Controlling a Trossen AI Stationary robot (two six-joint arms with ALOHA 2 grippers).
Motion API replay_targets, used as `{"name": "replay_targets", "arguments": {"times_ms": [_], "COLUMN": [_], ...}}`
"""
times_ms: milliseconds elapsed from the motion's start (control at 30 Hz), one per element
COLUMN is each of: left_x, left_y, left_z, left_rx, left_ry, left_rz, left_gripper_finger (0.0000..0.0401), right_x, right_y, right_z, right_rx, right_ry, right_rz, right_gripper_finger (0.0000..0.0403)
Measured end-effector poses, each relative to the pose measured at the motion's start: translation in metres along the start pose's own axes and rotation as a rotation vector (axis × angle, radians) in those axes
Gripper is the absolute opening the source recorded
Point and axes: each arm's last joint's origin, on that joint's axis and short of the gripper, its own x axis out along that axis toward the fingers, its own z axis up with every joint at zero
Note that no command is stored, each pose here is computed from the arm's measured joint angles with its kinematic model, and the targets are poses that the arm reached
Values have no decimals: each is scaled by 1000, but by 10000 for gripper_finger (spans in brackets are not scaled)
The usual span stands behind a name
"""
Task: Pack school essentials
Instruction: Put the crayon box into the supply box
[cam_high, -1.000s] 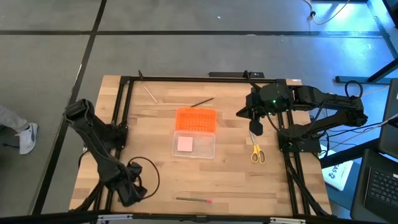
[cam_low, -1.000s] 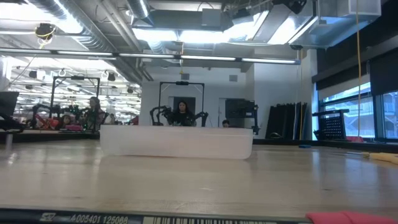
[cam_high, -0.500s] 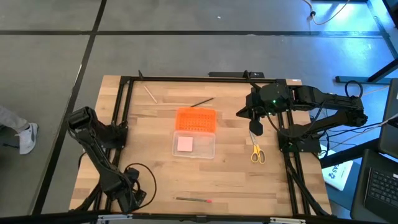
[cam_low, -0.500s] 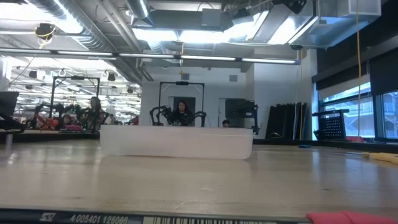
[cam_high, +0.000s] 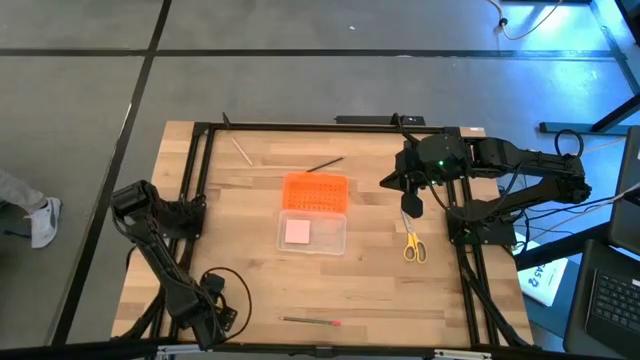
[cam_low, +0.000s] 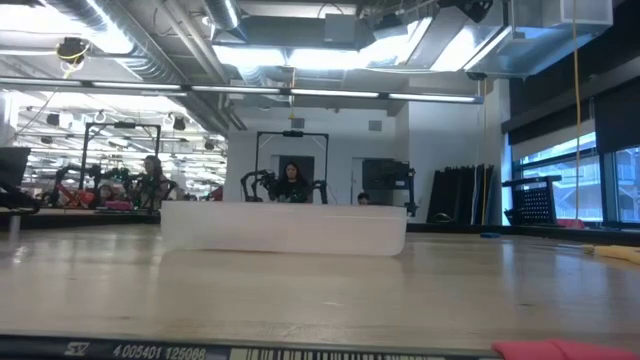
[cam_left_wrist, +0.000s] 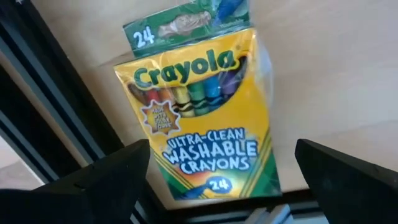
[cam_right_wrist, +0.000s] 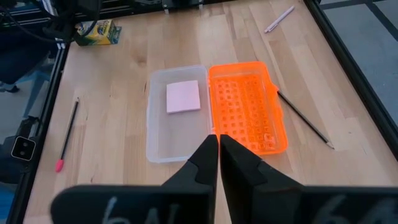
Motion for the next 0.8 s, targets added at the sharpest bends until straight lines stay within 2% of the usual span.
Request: {"name": "replay_targets", "arguments": {"times_ms": [133,333,500,800], "left_x": [7,12,12,12], "left_y": [-1,-5,-6,-6], "left_z": [-1,-2,-2,-2], "left_rx": [-1,56,58,-3], "left_ry": [5,14,13,21], "left_rz": [33,30,24,22], "left_gripper_finger": [396,396,396,396], "right_x": [0,0,0,0], "right_y": [0,0,0,0], "right_z": [0,0,0,0], "right_rx": [0,-1,2,0], "right_ry": [0,0,0,0], "right_rz": [0,0,0,0], "right_gripper_finger": [20,20,20,20]}}
